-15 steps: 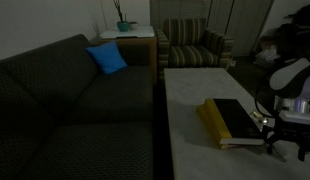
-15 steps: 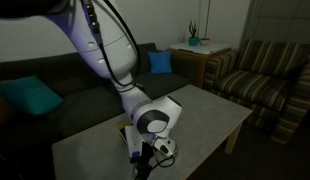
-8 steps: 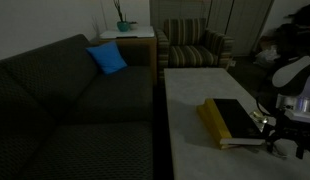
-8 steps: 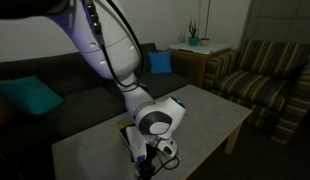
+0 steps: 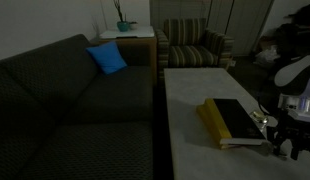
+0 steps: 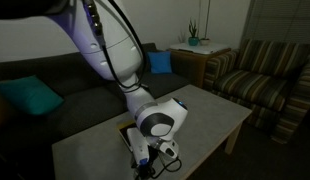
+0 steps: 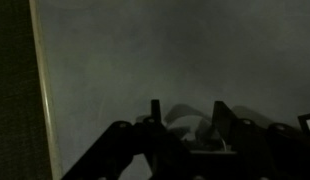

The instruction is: Put the silver lid on top of the silver tin

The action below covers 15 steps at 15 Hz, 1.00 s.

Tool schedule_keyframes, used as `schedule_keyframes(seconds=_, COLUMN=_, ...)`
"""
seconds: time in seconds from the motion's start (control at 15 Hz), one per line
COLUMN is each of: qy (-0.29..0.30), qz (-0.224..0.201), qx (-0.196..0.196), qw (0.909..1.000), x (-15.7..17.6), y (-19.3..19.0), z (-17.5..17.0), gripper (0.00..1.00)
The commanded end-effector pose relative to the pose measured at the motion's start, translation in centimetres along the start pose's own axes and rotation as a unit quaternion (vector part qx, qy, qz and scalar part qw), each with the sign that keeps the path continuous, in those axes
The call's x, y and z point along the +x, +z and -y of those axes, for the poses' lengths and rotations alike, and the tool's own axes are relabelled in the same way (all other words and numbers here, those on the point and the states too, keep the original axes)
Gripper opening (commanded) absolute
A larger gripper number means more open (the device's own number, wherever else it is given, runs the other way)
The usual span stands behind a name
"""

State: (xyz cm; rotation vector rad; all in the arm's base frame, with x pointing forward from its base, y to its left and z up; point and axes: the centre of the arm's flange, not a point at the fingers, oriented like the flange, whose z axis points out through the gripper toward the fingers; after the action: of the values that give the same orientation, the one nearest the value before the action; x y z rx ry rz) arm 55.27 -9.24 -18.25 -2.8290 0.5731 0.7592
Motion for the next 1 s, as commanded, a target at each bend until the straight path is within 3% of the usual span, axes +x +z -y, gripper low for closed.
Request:
schedule_keyframes(seconds=0.0, qy=-0.001, qz=0.006, qx=0.014, qw=0.9999, x=6.8, y=3.2, z=0.3, gripper=0.27)
schedule_keyframes(seconds=0.27, qy=0.004, qz=0.001, qx=0.013, qw=0.9999, x=7.0, y=2.9, z=0.3, gripper=0.01)
schedule_keyframes(seconds=0.93, qy=0.040, qz=-0.009, qx=0.021, qw=0.9989, x=7.3, y=1.7, z=-0.4, gripper=0.00)
